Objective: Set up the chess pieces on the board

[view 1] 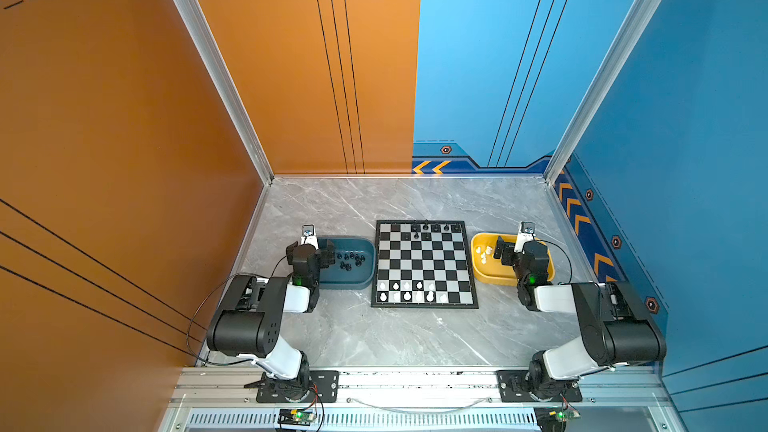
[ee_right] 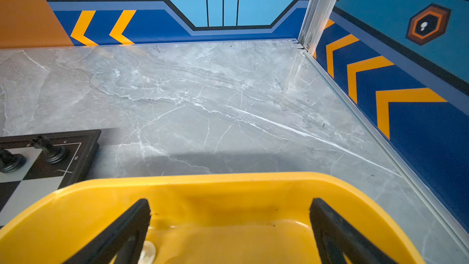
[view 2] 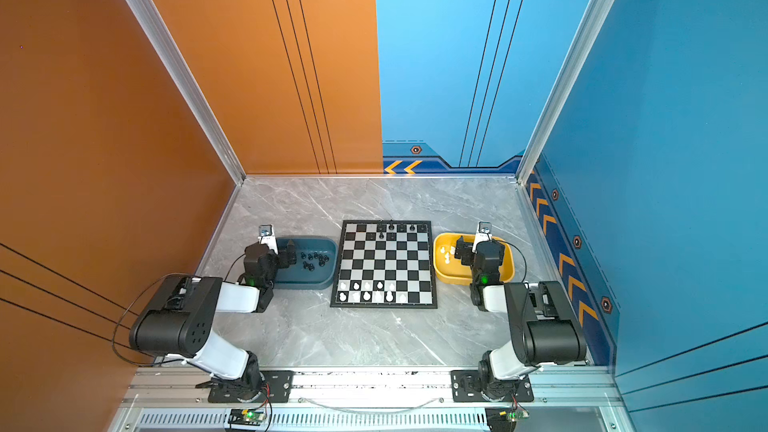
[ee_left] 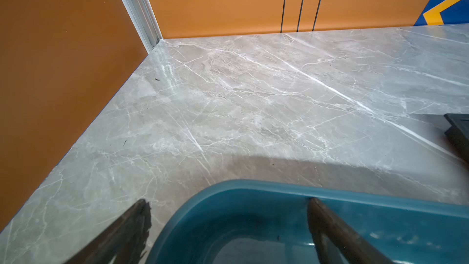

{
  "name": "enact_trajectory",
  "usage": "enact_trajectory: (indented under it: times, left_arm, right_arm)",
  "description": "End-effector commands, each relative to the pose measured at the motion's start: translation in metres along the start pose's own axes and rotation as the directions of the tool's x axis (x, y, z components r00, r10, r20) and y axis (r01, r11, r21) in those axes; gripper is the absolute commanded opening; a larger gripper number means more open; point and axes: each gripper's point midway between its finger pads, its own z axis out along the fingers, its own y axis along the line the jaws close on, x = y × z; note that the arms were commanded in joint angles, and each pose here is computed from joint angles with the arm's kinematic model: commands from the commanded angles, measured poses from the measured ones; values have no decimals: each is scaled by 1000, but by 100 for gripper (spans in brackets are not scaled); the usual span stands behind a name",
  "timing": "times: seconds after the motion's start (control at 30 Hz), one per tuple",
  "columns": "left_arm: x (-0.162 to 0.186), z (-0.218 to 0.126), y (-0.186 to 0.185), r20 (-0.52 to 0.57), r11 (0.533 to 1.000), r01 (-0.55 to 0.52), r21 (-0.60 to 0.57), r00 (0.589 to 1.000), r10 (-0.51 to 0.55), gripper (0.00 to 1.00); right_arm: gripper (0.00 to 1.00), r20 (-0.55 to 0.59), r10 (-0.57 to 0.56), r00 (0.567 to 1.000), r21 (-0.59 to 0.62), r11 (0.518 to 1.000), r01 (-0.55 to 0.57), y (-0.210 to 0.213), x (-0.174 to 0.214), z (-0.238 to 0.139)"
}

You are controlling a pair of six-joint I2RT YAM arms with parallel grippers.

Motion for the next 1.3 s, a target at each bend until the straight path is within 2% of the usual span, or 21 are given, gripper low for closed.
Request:
enact_trajectory:
  times: [0.0,0.77,0.87,1.07,1.27]
  left_arm:
    - [-10,1,-2,18,1000,11,5,1000,-11,98]
    - [-10,1,-3,17,1000,13,12,1000,-14,98]
    - [-14,2,-7,7,999,2,34,1000,-2,98]
    - [-21,3,-3,-22,1000,-1,4,1000,1,98]
    - [-47,-16,-1,-7,999,-23,-22,1000,23,100]
  right_arm:
    - [100,-5,19,1000,-12,1000,-19,2,-2,4]
    - [100,-4,19,1000,-14,1000,-19,3,-2,4]
    - [100,-4,19,1000,-15,1000,-19,3,-2,4]
    - [100,-4,19,1000,-13,1000,-19,2,-2,4]
    - [100,-37,15,999,33,999,-13,-2,-19,-2]
